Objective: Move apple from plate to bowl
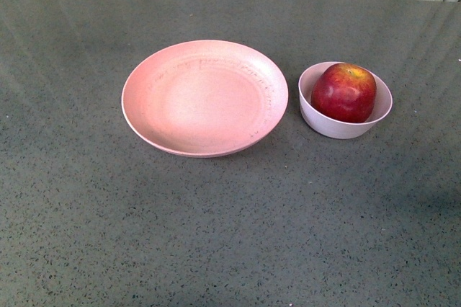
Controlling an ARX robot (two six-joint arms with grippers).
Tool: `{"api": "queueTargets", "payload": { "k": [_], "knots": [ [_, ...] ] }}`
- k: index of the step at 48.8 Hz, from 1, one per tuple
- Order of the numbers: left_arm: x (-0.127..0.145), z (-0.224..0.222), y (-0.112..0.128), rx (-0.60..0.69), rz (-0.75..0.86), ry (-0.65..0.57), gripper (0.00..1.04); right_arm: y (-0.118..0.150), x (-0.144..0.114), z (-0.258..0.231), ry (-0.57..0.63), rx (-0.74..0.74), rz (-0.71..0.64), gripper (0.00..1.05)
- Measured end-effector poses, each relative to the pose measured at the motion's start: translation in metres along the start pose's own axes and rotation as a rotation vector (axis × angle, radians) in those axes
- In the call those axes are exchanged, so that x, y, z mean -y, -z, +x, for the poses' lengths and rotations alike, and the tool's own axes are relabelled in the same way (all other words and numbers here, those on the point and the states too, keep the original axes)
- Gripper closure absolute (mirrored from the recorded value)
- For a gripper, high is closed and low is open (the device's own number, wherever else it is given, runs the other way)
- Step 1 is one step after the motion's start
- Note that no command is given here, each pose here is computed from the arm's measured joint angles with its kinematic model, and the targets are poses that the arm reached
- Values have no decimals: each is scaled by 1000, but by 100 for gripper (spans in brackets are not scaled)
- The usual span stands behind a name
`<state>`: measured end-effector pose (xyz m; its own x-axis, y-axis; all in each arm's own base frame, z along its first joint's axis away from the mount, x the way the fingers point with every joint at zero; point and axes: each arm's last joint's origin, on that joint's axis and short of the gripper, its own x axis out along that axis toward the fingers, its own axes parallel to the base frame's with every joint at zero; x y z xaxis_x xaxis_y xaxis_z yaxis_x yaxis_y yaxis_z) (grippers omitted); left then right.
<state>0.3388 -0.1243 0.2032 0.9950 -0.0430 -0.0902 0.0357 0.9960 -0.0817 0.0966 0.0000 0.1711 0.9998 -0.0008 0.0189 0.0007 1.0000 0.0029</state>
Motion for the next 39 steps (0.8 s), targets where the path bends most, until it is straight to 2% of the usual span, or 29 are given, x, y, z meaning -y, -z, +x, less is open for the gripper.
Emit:
{"api": "queueTargets", "payload": {
  "k": [3,6,9,12,16,26,39],
  "knots": [
    [-32,-31,-9,114,12,-43,52,0,0,0,0,0,0,9],
    [-43,-47,-10,138,23,-47,61,0,0,0,-1,0,0,9],
    [-53,-62,-2,127,40,-37,72,0,0,0,-1,0,0,9],
    [-65,-79,14,84,60,-34,86,0,0,0,-1,0,0,9],
    [-76,-97,22,70,66,-31,104,0,0,0,0,0,0,9],
    [-97,-136,30,85,70,-40,103,0,0,0,-1,0,0,9],
    [-107,-164,43,93,69,-34,103,0,0,0,0,0,0,9]
  ]
}}
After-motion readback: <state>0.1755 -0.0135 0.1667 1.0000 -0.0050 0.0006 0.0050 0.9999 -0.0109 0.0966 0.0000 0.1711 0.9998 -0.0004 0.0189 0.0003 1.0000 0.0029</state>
